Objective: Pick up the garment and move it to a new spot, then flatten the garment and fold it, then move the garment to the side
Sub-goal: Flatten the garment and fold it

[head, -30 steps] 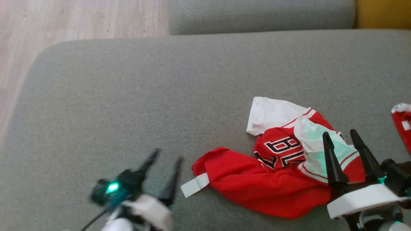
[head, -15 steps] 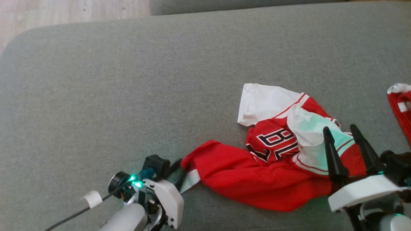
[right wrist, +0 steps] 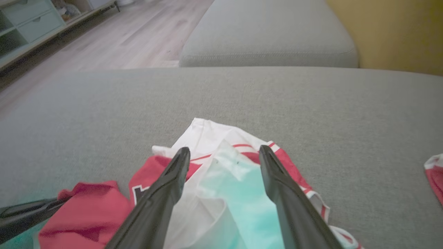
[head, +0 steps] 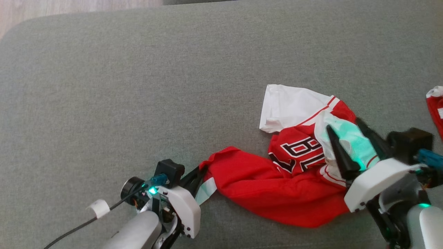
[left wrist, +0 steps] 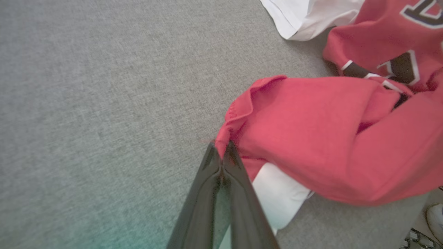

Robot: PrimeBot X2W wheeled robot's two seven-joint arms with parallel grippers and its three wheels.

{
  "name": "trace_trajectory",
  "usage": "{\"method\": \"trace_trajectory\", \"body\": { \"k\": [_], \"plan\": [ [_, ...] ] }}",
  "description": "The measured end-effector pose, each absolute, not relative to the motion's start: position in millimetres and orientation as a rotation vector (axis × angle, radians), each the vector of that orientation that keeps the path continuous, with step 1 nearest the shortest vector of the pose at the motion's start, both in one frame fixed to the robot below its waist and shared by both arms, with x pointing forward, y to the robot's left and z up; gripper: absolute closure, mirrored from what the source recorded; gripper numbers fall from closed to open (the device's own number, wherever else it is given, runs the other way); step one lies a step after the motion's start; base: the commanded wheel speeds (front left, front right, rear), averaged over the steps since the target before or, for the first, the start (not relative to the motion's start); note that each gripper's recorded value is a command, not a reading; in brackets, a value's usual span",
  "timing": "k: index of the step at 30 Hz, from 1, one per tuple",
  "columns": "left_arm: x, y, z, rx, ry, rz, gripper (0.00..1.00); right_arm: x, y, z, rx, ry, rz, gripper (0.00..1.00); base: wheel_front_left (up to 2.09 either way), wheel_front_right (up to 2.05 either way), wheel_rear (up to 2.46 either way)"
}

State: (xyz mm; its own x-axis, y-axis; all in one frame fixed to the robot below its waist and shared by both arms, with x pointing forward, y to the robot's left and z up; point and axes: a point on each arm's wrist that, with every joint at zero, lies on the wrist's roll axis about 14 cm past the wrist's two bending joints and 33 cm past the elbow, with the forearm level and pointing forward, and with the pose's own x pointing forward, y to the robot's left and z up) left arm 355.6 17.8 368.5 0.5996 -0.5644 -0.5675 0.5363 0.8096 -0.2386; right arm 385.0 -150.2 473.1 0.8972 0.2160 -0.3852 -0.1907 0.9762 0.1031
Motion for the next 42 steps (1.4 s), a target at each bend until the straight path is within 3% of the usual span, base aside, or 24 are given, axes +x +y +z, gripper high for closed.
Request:
{"method": "trace_trajectory", "body": {
  "k": [16, 17, 18, 19, 28, 34, 42],
  "plan": [
    [367, 23, 368, -0.071, 0.654, -0.61, 1.0, 399, -140, 417, -0.063, 0.722, 0.31, 0.0, 0.0, 0.0, 0.0],
    [367, 23, 368, -0.075, 0.65, -0.61, 1.0, 397, -141, 414, -0.067, 0.744, 0.309, 0.14, 0.0, 0.0, 0.0],
    [367, 23, 368, -0.081, 0.646, -0.609, 1.0, 396, -143, 412, -0.068, 0.758, 0.305, 0.67, 0.0, 0.0, 0.0],
    [367, 23, 369, -0.087, 0.642, -0.607, 1.0, 396, -144, 412, -0.068, 0.762, 0.301, 1.0, 0.0, 0.0, 0.0],
    [383, 33, 408, -0.102, 0.472, -0.564, 1.0, 397, -176, 452, 0.001, 0.626, 0.173, 1.0, 0.0, 0.0, 0.0],
    [391, 47, 467, -0.112, 0.265, -0.522, 1.0, 400, -197, 521, 0.032, 0.348, 0.09, 1.0, 0.0, 0.0, 0.0],
    [388, 66, 617, -0.049, -0.209, -0.508, 1.0, 387, -210, 642, -0.028, -0.095, 0.049, 1.0, 0.0, 0.0, 0.0]
  ]
}}
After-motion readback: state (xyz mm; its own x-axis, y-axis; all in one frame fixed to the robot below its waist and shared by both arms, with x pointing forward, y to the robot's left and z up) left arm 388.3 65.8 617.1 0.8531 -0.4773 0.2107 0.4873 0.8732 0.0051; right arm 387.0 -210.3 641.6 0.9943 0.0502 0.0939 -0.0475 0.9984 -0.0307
